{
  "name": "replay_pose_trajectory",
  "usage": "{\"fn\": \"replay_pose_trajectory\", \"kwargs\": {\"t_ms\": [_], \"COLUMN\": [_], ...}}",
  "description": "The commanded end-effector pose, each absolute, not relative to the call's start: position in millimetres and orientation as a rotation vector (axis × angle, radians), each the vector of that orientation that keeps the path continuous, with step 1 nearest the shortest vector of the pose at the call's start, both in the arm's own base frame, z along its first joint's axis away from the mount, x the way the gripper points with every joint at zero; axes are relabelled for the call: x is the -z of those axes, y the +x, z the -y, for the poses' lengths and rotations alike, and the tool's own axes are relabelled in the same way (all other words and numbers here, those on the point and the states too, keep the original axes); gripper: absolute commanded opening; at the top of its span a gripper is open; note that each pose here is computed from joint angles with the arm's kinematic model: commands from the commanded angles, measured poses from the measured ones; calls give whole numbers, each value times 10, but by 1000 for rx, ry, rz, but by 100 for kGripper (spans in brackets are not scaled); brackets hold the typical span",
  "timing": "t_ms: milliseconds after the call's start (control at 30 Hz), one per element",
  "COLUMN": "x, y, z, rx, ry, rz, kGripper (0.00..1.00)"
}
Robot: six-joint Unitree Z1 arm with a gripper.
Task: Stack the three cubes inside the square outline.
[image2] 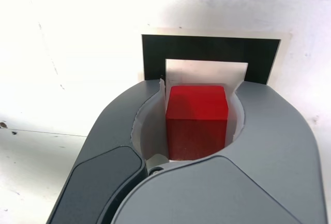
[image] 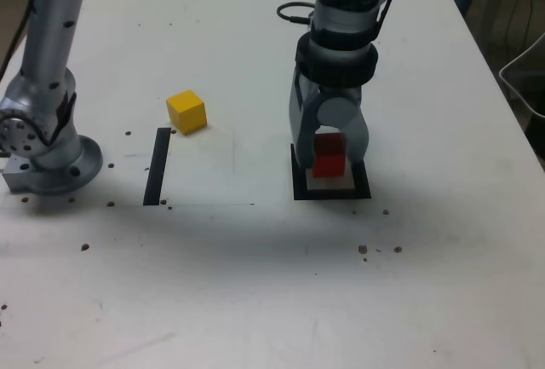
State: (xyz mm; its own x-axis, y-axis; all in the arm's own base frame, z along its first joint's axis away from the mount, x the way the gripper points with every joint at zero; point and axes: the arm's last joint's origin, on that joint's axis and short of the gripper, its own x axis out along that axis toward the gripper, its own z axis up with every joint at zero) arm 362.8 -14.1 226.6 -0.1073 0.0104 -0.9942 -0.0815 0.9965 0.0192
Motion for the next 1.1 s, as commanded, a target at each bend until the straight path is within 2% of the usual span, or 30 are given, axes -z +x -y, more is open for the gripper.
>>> {"fn": "replay_pose_trajectory", "kwargs": {"t_ms": [0, 233, 667, 933, 1067], "x": [-2255, -2296, -2298, -2297, -2395], "y": [3656, 3655, 3634, 3601, 3518], "z": [163, 183, 178, 174, 164], "rx": [-72, -52, -43, -44, -51], "ry": [-46, -49, -33, -23, -13], "rz": [-1673, -1665, -1664, -1667, -1649], "kGripper": [30, 37, 72, 82, 93]}}
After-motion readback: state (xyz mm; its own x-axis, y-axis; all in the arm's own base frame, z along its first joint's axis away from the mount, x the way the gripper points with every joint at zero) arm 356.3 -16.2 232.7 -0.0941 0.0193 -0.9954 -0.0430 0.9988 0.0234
